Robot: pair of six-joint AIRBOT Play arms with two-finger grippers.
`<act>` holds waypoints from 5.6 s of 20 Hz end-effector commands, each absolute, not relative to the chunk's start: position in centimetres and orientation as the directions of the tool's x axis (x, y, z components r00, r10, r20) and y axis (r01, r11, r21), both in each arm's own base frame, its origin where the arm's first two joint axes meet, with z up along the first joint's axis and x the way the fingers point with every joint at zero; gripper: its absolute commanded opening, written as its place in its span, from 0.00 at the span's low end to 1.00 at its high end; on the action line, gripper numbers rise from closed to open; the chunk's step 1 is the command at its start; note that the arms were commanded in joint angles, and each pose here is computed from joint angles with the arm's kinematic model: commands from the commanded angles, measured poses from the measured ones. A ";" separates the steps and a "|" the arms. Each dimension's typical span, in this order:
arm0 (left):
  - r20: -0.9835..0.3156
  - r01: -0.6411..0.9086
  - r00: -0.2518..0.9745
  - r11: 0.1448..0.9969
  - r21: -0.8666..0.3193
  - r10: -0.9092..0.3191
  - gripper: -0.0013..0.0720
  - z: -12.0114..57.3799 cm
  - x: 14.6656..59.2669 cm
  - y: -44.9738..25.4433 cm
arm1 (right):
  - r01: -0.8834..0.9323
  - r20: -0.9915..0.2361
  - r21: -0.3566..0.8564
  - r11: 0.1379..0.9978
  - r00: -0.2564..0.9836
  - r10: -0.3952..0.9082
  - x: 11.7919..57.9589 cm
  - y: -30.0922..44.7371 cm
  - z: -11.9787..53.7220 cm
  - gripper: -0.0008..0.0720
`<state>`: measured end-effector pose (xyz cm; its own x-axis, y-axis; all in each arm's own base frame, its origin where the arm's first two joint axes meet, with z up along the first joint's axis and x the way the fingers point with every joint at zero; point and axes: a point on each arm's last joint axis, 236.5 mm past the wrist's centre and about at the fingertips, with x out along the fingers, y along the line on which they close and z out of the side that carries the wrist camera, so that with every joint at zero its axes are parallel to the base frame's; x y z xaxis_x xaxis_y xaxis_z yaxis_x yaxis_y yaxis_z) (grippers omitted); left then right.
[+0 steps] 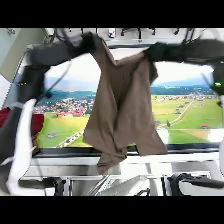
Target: Fold the shirts.
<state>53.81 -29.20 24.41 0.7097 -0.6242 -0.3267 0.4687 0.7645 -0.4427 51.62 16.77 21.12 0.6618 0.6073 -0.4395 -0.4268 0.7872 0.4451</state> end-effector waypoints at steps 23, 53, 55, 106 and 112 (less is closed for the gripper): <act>-0.859 -0.184 0.037 0.842 -0.508 -0.510 0.96 -7.0 33.9 -16.0 | -0.080 -0.682 0.512 0.855 0.568 0.461 58.1 2.5 0.3 0.04; -0.050 0.458 0.867 0.832 -0.314 -0.496 0.04 47.6 42.0 -12.4 | -0.385 -0.120 0.411 0.826 0.875 0.468 47.4 2.7 41.0 0.04; 0.156 0.484 0.874 0.851 -0.203 -0.460 0.04 56.0 33.7 -11.3 | -0.431 0.015 0.272 0.860 0.896 0.444 40.9 4.0 48.5 0.04; -0.887 0.059 0.449 0.994 -0.094 -0.111 0.04 -4.4 58.4 -5.8 | 0.071 -0.638 0.710 0.700 0.484 0.599 58.2 -7.4 -3.2 0.04; -0.889 0.090 0.440 0.991 -0.094 -0.124 0.04 -5.3 58.0 -7.7 | 0.098 -0.695 0.654 0.751 0.470 0.544 58.4 -8.0 -5.8 0.04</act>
